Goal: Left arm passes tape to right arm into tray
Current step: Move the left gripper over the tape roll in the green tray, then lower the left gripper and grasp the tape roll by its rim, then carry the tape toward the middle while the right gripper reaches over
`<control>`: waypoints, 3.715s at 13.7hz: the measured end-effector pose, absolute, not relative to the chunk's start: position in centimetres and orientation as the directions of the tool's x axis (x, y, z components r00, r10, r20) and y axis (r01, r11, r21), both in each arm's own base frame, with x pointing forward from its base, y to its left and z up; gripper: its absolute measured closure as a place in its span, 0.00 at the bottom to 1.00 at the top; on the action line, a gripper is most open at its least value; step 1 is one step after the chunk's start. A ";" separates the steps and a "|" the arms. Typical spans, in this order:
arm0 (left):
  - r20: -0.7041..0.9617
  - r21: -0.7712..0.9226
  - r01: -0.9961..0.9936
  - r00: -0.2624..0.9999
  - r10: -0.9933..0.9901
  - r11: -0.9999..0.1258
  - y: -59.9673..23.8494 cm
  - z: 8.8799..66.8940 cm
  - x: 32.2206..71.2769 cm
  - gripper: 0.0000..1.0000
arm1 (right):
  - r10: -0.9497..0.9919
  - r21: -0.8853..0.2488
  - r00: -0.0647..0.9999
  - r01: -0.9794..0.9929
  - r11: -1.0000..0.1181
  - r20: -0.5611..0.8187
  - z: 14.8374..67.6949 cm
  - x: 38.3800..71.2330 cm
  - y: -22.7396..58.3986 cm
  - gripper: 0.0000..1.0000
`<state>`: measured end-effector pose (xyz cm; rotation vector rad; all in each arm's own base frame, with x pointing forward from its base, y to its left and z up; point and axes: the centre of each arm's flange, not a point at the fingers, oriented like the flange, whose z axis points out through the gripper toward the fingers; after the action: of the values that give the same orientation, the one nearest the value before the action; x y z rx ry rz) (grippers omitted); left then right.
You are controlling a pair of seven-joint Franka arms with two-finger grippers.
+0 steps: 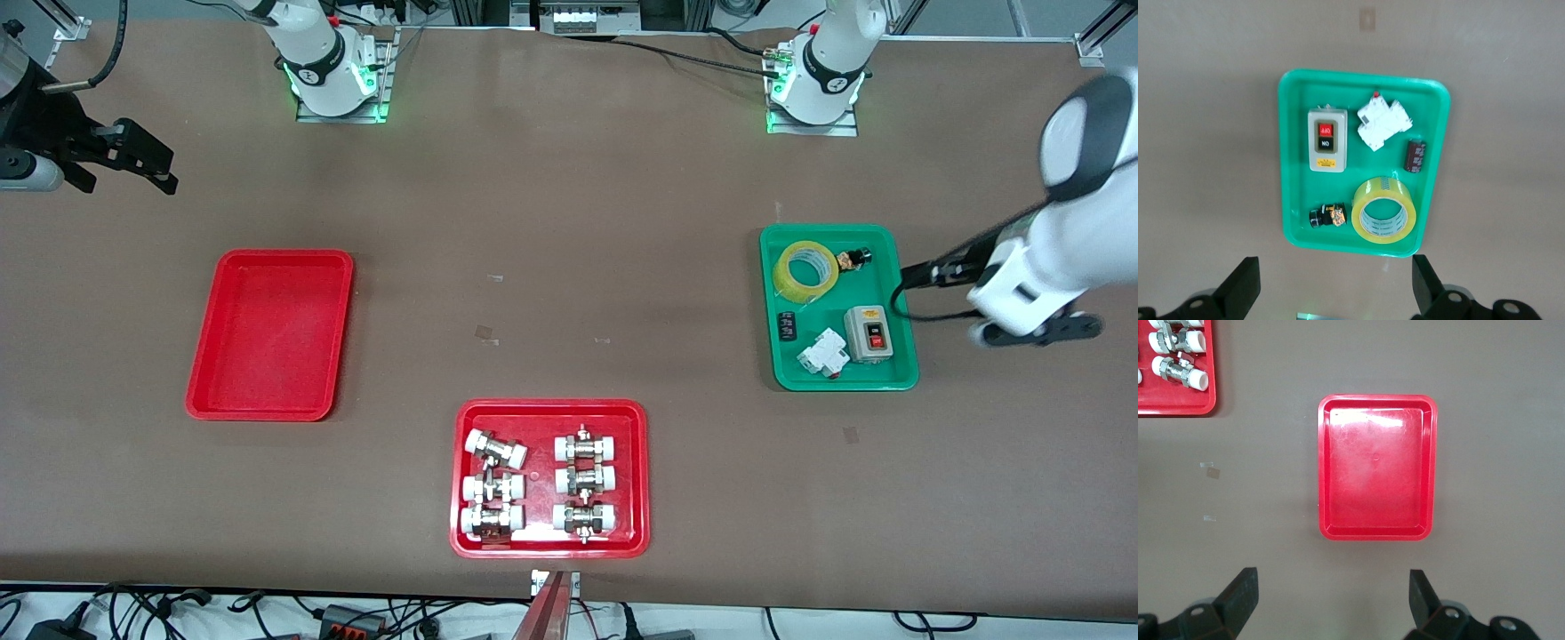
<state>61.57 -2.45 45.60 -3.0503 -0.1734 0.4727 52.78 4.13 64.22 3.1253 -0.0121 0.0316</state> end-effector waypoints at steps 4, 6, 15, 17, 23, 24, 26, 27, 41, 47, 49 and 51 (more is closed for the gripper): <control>-0.389 -0.071 0.083 0.915 0.104 -0.994 -3.1 35.6 60.4 0.00 | -0.008 0.016 1.000 -0.008 -1.000 0.019 64.2 52.8 4.1 0.00; -0.362 -0.068 0.086 0.926 0.104 -0.994 -3.4 30.2 57.8 0.00 | -0.008 0.016 1.000 -0.008 -1.000 0.019 64.2 52.8 4.1 0.00; -0.375 -0.115 0.168 0.905 0.199 -0.979 -5.3 21.2 50.4 0.00 | -0.008 0.016 1.000 -0.008 -1.000 0.017 64.1 52.9 4.1 0.00; -0.381 -0.115 0.167 0.903 0.199 -0.979 -5.3 20.2 49.8 0.00 | -0.008 0.016 1.000 -0.008 -1.000 0.016 64.0 52.9 4.1 0.00; -0.402 -0.120 0.163 0.894 0.198 -0.979 -5.3 18.8 49.4 0.23 | -0.008 0.016 1.000 -0.008 -1.000 0.016 64.0 52.9 4.1 0.00; -0.401 -0.122 0.161 0.895 0.197 -0.979 -5.2 18.8 49.4 0.33 | -0.008 0.016 1.000 -0.008 -1.000 0.016 64.0 52.9 4.1 0.00; -0.396 -0.138 0.145 0.899 0.189 -0.980 -4.6 18.8 49.4 0.56 | -0.008 0.016 1.000 -0.008 -1.000 0.016 64.0 52.9 4.1 0.00; -0.394 -0.146 0.137 0.900 0.185 -0.980 -4.4 18.8 49.4 0.67 | -0.008 0.016 1.000 -0.008 -1.000 0.016 64.0 52.9 4.1 0.00; -0.386 -0.059 0.073 0.918 0.091 -0.996 -10.6 42.8 59.5 0.78 | -0.008 0.015 1.000 -0.008 -1.000 0.022 64.1 53.0 4.1 0.00; -0.291 0.291 0.069 0.956 -0.020 -0.954 -21.1 52.2 61.2 0.78 | -0.009 0.015 1.000 -0.009 -1.000 0.026 64.2 53.1 4.1 0.00; -0.283 0.333 0.116 0.959 0.018 -0.936 -24.6 50.9 62.5 0.78 | -0.009 0.015 1.000 -0.009 -1.000 0.021 64.1 53.1 4.1 0.00; -0.256 0.405 0.176 0.964 0.074 -0.897 -29.1 48.2 64.0 0.78 | -0.009 0.015 1.000 -0.009 -1.000 0.012 63.7 53.2 4.1 0.00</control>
<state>63.96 -29.11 48.18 -3.5457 -0.2377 0.4316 53.22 4.06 63.75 3.1261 -0.0138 0.0179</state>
